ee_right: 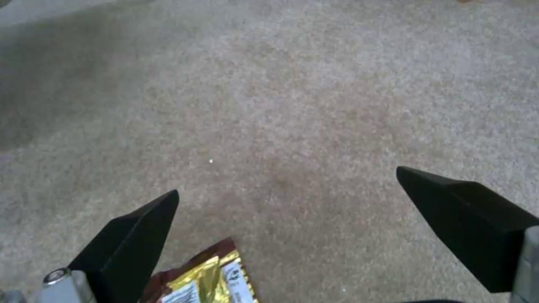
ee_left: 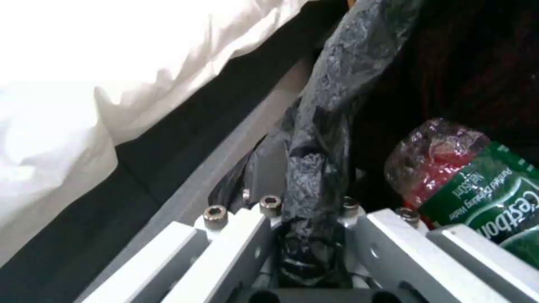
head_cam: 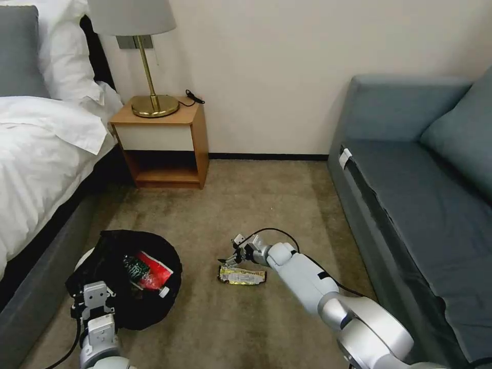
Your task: Pick up the trash bin, then pick up the garbage on the floor and place it into the trash bin.
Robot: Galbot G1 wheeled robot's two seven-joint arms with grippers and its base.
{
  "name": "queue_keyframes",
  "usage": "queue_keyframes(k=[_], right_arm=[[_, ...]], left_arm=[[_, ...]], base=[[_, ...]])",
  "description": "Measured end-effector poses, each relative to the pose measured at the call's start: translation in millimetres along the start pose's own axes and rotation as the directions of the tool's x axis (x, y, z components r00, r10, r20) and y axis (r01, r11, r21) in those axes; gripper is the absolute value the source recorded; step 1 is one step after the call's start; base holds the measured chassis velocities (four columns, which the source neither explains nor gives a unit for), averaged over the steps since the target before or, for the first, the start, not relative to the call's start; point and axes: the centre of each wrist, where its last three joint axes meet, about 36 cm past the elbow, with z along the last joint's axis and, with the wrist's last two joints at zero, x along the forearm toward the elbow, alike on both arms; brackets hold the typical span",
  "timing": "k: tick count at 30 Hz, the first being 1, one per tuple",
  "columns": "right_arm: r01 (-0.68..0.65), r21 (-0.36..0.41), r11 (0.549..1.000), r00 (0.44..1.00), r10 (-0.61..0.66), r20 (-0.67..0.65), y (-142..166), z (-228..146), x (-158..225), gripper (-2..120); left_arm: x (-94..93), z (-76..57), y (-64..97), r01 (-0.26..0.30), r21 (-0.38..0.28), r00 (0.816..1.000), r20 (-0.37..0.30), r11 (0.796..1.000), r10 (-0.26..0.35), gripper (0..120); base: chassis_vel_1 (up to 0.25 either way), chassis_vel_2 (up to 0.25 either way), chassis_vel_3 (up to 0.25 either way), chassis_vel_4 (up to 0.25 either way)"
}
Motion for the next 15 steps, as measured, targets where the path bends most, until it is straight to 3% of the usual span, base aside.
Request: queue_keyframes(k=[15], right_arm=[[-0.018, -0.019, 1.0, 0.999, 0.019, 0.032, -3.9, -3.4, 4.8, 100]], left_arm=[[-3.9, -6.8, 2.8, 0.003, 0.008, 1.0, 0.013, 1.0, -0.003, 0]], base=[[-0.013, 0.011, 0.017, -0.012]])
